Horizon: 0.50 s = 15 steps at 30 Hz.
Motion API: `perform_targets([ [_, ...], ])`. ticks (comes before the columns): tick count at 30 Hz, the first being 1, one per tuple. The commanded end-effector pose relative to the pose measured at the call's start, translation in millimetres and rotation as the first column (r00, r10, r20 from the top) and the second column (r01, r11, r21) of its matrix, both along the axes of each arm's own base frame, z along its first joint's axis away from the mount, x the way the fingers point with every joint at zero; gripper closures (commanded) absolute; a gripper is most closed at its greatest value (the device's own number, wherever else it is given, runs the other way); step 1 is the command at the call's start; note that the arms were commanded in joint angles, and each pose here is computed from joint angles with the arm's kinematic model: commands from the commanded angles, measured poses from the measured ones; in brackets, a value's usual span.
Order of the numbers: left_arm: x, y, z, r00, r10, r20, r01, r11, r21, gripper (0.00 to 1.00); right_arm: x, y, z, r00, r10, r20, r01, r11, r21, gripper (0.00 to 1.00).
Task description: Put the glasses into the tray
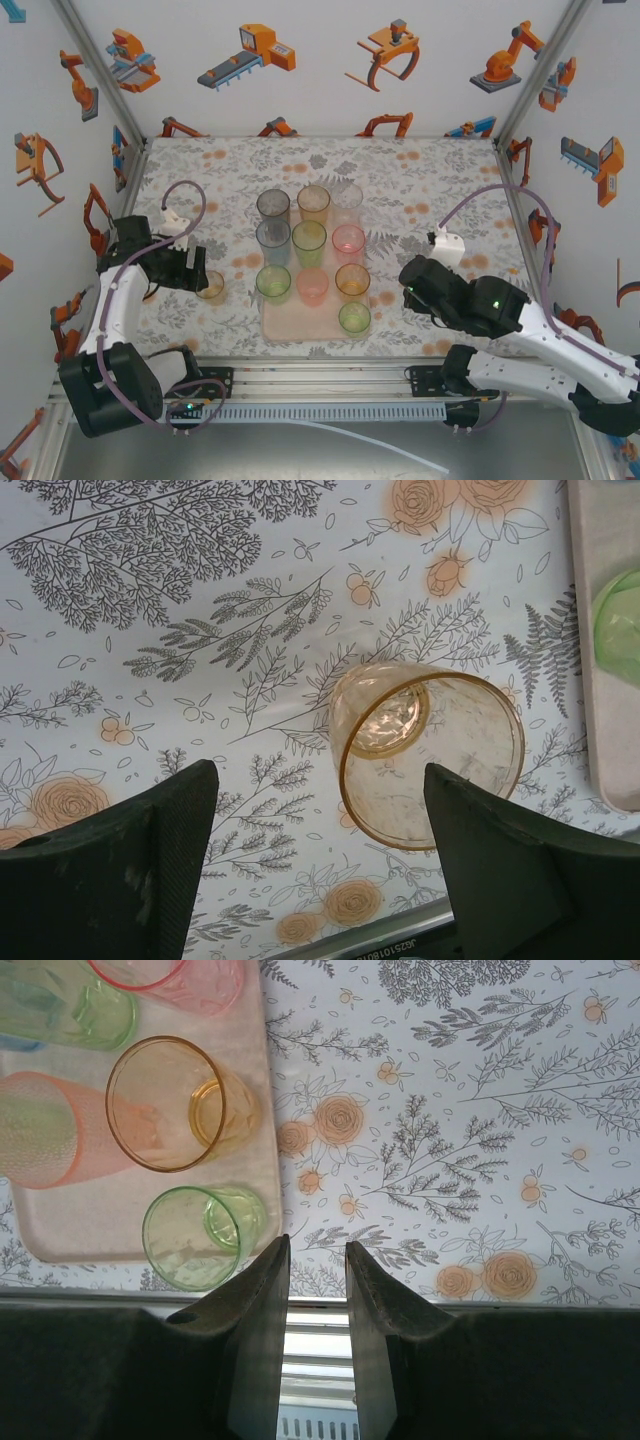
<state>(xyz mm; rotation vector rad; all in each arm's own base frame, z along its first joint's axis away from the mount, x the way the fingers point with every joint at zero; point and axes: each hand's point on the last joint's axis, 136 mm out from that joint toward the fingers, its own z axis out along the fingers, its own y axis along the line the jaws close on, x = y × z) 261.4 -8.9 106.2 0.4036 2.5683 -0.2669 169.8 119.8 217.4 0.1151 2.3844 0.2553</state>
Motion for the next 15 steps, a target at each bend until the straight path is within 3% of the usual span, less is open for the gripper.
perform_targets([
  [1, 0.2, 3.8, -5.8, 1.0, -0.028, -0.002, 0.029, 0.999, 0.031, 0.24, 3.4, -1.0, -1.4, 0.999, -0.031, 0.011, 0.031, 0.999, 0.015, 0.69],
  [15, 3.0, -2.5, -9.8, 0.995, -0.103, -0.008, 0.103, 0.995, 0.019, 0.32, 4.3, 3.3, -5.7, 1.0, -0.028, 0.001, 0.028, 0.999, 0.022, 0.69],
])
